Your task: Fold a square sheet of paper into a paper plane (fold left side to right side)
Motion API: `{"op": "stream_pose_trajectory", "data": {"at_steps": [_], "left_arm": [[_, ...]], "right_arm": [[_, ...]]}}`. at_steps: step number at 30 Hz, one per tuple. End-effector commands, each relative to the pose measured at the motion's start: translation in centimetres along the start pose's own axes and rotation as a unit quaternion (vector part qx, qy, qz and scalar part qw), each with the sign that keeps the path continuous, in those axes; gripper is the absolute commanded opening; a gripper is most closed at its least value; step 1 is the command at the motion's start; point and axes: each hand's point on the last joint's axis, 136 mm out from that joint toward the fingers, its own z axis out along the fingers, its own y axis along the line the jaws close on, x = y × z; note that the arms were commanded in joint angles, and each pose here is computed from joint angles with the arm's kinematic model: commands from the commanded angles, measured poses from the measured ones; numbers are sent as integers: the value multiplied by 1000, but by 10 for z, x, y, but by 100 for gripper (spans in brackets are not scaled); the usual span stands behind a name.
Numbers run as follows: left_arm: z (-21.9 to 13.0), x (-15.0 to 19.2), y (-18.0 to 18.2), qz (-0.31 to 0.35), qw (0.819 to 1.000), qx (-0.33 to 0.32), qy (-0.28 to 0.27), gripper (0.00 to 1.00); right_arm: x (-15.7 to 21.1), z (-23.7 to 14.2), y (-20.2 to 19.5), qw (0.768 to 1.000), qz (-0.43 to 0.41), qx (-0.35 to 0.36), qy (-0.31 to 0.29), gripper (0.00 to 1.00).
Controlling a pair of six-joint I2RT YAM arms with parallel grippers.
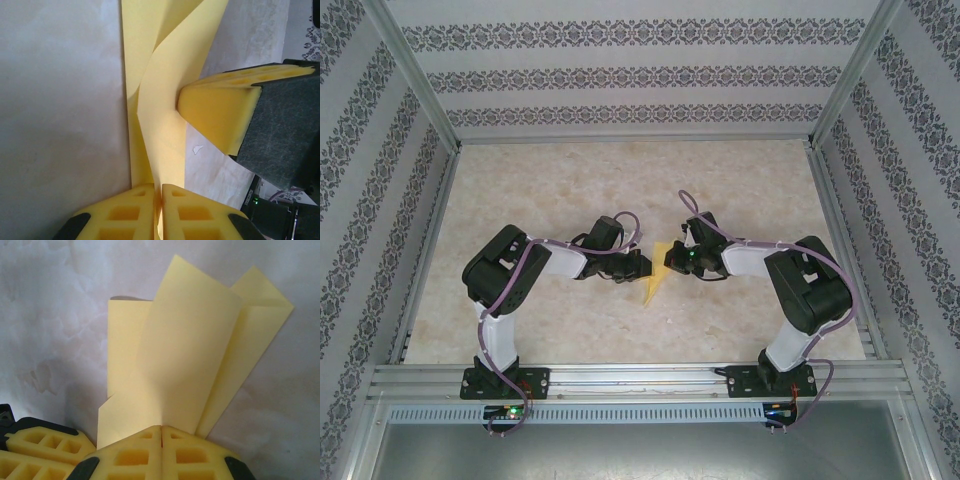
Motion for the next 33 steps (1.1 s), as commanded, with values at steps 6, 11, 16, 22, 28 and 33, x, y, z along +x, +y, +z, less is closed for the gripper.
{"op": "stream_pose_trajectory", "data": {"at_steps": [6, 11, 16, 22, 28, 33], "left_arm": [[-47, -17, 10, 25, 993, -92, -66, 23], [-73, -12, -21, 49, 994, -81, -63, 20], [-66, 9, -57, 61, 998, -24, -20, 16], [-33, 28, -75, 62, 998, 12, 30, 13], [-13, 30, -65, 52, 997, 13, 49, 11], [-7, 30, -42, 51, 997, -30, 53, 11]], "right_arm": [[32, 8, -51, 996, 38, 73, 36, 0], [31, 8, -51, 996, 33, 73, 34, 0], [30, 9, -50, 996, 30, 72, 33, 0], [31, 11, -49, 996, 27, 74, 38, 0], [32, 12, -50, 996, 28, 76, 41, 0], [31, 12, -48, 996, 26, 75, 42, 0]]}}
